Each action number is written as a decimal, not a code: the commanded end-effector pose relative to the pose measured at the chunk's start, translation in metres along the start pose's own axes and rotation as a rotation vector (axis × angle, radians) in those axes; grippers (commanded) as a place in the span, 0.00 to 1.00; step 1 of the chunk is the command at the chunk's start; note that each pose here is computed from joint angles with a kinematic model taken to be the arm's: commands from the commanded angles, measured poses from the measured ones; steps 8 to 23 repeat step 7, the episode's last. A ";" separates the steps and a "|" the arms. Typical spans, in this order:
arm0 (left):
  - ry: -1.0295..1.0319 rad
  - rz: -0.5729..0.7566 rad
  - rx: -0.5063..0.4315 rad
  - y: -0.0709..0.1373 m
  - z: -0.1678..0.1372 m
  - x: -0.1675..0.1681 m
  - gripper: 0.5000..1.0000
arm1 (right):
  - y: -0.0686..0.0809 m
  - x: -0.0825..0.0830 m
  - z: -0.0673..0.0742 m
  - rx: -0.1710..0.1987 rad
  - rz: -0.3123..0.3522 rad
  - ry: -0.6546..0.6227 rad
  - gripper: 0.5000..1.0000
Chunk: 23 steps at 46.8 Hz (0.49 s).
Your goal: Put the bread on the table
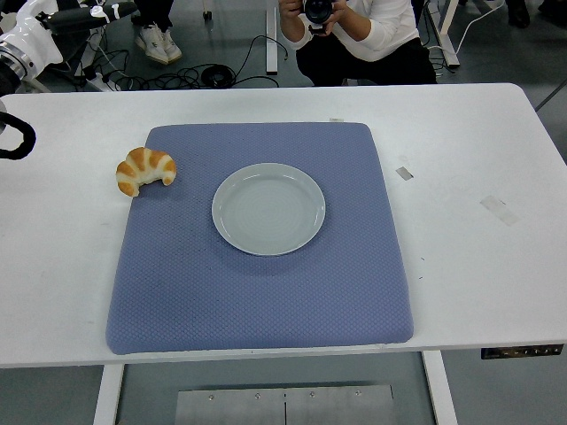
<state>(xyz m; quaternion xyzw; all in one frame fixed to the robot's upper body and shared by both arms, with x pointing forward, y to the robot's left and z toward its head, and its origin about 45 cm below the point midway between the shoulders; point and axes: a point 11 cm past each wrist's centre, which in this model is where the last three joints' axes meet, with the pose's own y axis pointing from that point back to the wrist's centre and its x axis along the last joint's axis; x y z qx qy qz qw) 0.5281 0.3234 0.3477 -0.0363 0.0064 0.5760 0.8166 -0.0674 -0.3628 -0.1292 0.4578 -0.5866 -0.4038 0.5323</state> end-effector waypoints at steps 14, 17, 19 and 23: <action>0.006 -0.011 0.003 -0.002 -0.004 -0.006 0.94 | 0.000 -0.002 0.000 0.001 -0.005 -0.003 1.00; 0.006 -0.011 0.003 -0.002 -0.004 -0.006 0.94 | 0.000 -0.002 0.000 0.001 -0.005 -0.003 1.00; 0.006 -0.011 0.003 -0.002 -0.004 -0.006 0.94 | 0.000 -0.002 0.000 0.001 -0.005 -0.003 1.00; 0.006 -0.011 0.003 -0.002 -0.004 -0.006 0.94 | 0.000 -0.002 0.000 0.001 -0.005 -0.003 1.00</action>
